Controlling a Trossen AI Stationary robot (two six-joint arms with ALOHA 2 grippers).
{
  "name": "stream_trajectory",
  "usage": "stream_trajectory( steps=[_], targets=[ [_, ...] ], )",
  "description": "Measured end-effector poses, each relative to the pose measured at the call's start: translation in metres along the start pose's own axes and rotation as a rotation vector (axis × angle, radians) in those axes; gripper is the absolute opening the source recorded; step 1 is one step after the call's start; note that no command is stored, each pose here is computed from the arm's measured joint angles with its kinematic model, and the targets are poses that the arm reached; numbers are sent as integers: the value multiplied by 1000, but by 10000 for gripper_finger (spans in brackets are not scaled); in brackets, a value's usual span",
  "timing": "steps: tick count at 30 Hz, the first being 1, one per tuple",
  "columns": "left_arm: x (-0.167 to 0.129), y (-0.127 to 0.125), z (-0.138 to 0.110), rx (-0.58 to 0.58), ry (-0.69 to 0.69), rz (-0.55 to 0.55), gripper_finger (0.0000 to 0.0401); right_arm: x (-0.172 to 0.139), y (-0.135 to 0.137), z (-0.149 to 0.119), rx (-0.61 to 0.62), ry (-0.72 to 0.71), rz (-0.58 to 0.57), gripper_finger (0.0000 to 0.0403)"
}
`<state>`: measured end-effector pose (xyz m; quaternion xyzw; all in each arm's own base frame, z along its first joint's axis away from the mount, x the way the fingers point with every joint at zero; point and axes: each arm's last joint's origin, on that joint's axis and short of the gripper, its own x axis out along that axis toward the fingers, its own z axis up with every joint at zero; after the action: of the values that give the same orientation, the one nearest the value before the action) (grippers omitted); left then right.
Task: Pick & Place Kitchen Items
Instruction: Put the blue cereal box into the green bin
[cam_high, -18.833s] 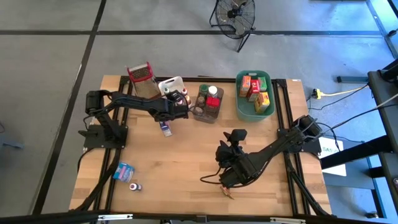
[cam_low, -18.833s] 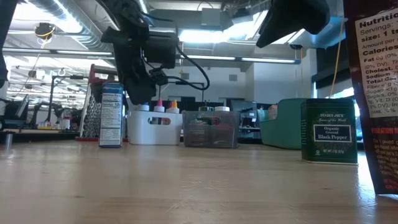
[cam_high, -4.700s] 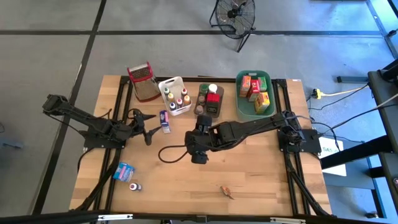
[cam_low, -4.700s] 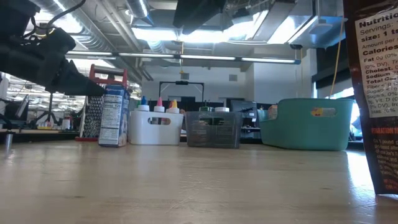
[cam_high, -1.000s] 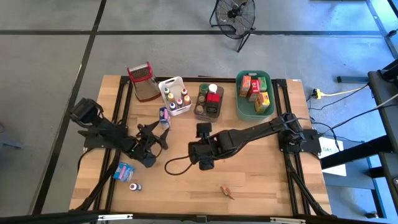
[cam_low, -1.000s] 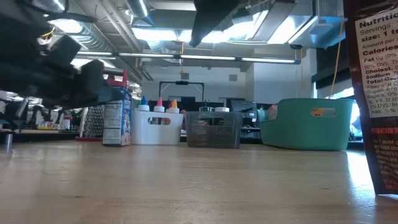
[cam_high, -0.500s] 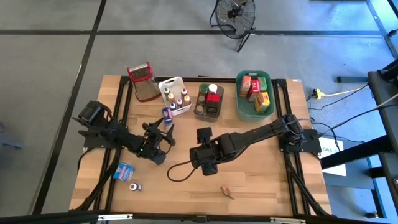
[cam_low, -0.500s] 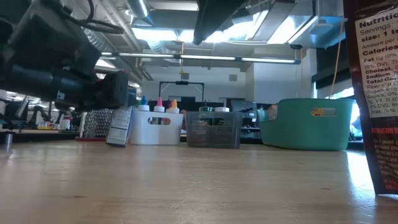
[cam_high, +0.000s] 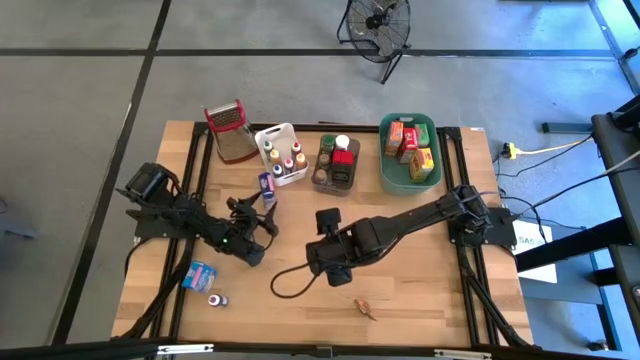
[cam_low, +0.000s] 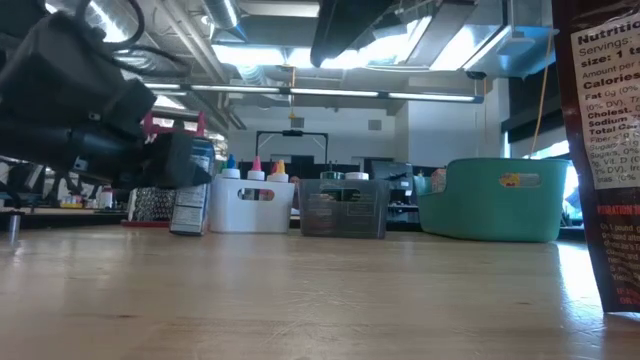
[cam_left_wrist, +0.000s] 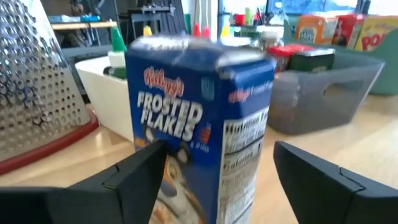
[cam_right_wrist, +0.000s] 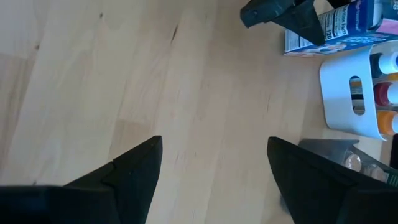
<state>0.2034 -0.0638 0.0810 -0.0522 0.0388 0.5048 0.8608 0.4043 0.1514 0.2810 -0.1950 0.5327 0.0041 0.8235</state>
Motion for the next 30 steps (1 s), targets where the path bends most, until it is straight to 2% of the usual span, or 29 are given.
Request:
stream_trajectory(
  steps=[9, 13, 22, 30],
  targets=[
    [2, 7, -4, 12, 41, 8, 228, -2, 4, 0, 26, -4, 3, 293],
    [2, 8, -5, 65, 42, 10, 209, -3, 9, 0, 21, -8, 8, 293],
    [-2, 16, -6, 128, 57, 11, 188, -4, 11, 0, 23, -10, 9, 293],
    [-14, 33, -3, 98, 176, -11, 186, -4, 10, 0, 22, -9, 8, 293]
  ],
)
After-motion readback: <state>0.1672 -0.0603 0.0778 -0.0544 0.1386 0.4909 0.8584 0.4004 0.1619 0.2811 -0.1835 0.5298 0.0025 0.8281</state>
